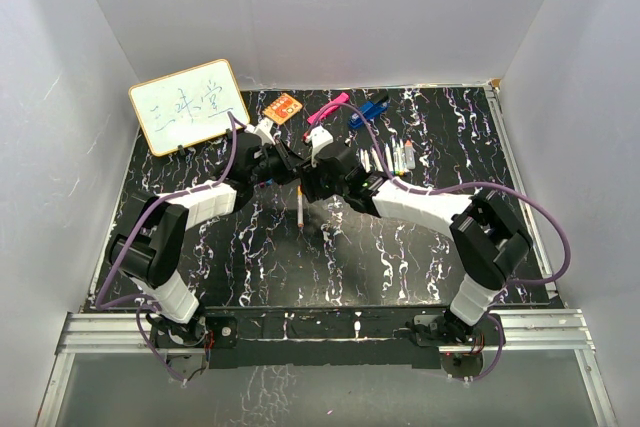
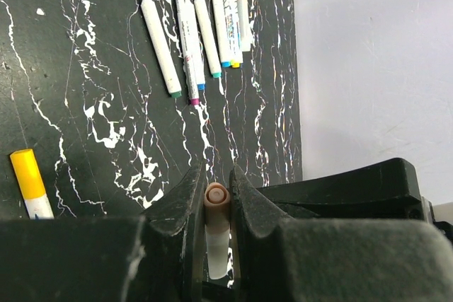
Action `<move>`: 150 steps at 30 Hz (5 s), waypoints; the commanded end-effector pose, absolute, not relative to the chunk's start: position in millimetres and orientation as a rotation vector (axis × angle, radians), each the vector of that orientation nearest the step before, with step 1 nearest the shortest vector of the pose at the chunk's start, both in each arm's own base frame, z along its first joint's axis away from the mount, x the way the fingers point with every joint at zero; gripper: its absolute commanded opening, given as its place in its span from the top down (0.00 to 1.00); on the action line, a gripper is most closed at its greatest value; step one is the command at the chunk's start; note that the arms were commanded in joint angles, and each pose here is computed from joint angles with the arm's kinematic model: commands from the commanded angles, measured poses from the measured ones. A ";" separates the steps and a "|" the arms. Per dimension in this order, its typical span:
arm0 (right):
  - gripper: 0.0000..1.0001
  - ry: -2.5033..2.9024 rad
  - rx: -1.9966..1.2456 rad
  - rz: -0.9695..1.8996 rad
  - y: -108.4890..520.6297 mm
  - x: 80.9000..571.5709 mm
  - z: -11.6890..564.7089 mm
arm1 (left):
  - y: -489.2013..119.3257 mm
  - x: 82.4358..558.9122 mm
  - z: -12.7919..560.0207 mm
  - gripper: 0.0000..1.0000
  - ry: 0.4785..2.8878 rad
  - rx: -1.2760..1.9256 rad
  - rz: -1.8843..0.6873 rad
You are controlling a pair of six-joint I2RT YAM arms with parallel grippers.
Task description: Open the pen caps
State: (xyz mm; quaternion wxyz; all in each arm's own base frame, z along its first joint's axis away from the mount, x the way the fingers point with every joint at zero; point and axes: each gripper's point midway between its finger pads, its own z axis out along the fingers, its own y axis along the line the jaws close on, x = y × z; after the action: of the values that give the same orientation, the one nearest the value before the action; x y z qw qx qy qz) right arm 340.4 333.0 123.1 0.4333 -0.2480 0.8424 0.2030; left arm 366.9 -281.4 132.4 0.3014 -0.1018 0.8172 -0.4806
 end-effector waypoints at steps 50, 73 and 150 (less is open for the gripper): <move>1.00 2.094 -0.454 0.062 292.0 429.7 90.3 | -123.8 362.2 167.0 1.00 2.130 -0.406 -0.701; 1.00 2.153 -0.448 0.060 269.5 490.6 46.6 | -94.8 351.9 91.7 1.00 2.288 -0.485 -0.485; 0.45 2.277 -0.515 0.367 374.0 350.6 48.6 | -58.7 376.4 190.9 0.51 1.968 -0.543 -0.373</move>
State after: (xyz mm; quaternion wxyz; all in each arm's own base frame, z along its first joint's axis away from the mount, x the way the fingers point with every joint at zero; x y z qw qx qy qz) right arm 339.2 364.4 34.8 0.3593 -0.2136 0.8967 0.1458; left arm 387.8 -67.4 155.9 0.4609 -0.2137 0.8491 -0.1447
